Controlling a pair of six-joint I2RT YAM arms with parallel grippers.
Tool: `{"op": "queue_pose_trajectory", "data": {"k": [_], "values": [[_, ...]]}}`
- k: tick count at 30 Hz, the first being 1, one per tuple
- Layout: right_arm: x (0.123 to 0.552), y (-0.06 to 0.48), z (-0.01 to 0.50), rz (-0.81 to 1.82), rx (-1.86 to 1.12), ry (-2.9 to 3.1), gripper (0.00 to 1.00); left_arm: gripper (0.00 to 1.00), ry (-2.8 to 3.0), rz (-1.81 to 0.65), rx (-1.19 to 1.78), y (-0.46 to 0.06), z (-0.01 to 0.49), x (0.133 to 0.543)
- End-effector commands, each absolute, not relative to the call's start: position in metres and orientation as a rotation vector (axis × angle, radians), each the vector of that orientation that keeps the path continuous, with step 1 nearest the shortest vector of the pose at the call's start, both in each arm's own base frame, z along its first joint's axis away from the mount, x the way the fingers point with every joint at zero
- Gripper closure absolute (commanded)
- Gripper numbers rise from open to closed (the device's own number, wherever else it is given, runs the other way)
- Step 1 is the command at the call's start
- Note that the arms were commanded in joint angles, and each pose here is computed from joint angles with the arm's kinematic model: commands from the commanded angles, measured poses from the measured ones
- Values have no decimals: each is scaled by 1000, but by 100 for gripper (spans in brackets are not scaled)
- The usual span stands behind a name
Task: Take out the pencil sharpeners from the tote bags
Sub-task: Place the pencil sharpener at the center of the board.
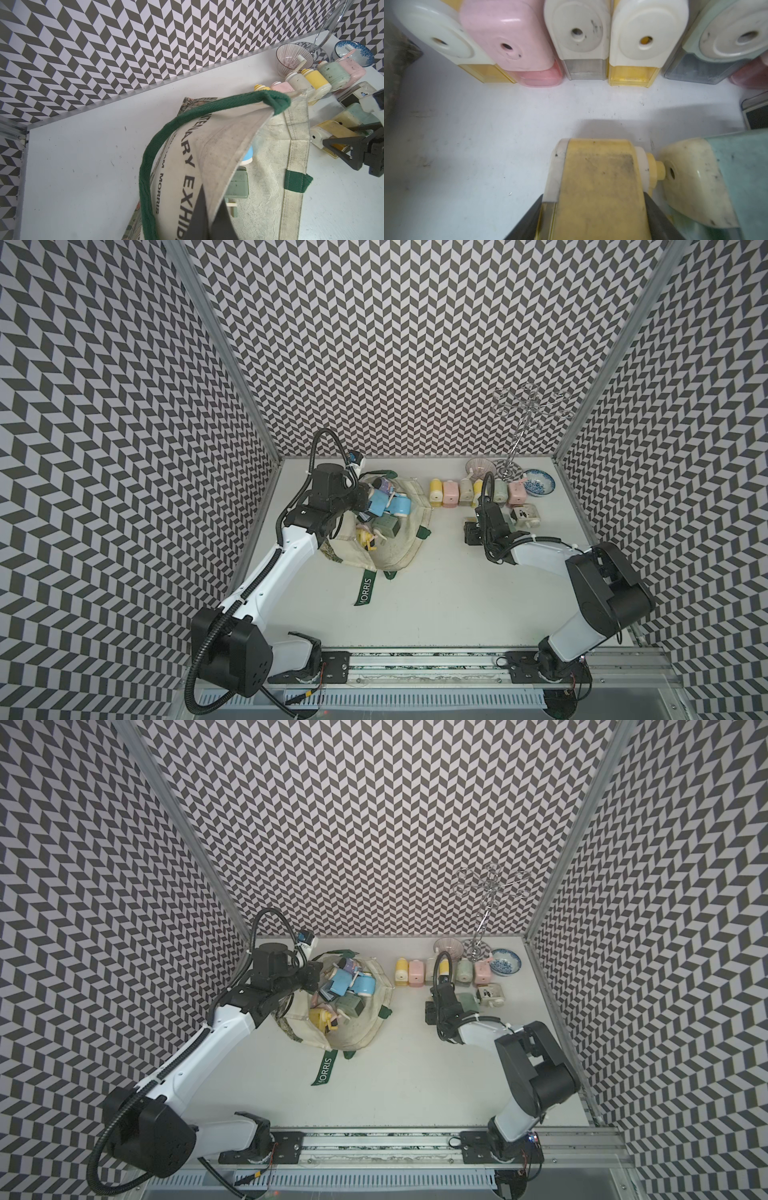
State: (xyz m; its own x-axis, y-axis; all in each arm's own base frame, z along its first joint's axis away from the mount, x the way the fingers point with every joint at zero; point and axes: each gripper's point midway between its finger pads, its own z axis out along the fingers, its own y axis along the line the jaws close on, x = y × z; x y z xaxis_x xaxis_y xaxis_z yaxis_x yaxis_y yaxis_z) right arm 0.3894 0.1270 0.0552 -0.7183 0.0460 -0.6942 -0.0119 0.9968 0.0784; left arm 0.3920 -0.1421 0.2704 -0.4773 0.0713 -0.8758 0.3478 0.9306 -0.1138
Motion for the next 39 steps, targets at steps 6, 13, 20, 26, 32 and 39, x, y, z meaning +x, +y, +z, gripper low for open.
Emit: {"op": "queue_pose_trajectory", "data": {"k": [6,13,20,26,32,39], "values": [[405,109,56,40,132,2339,53,100,1904,-371,315,-150,320,394],[405,100,56,37,180,2330,51,100,1903,-372,316,-150,320,394],[406,103,54,53,161,2341,39,100,1904,-372,317,-151,320,394],[406,103,54,56,162,2342,30,100,1904,-370,316,-150,320,394],[405,105,63,73,150,2329,25,100,1903,-370,315,-150,321,394],[402,118,143,222,69,2140,24,100,1899,-369,322,-151,322,392]]}}
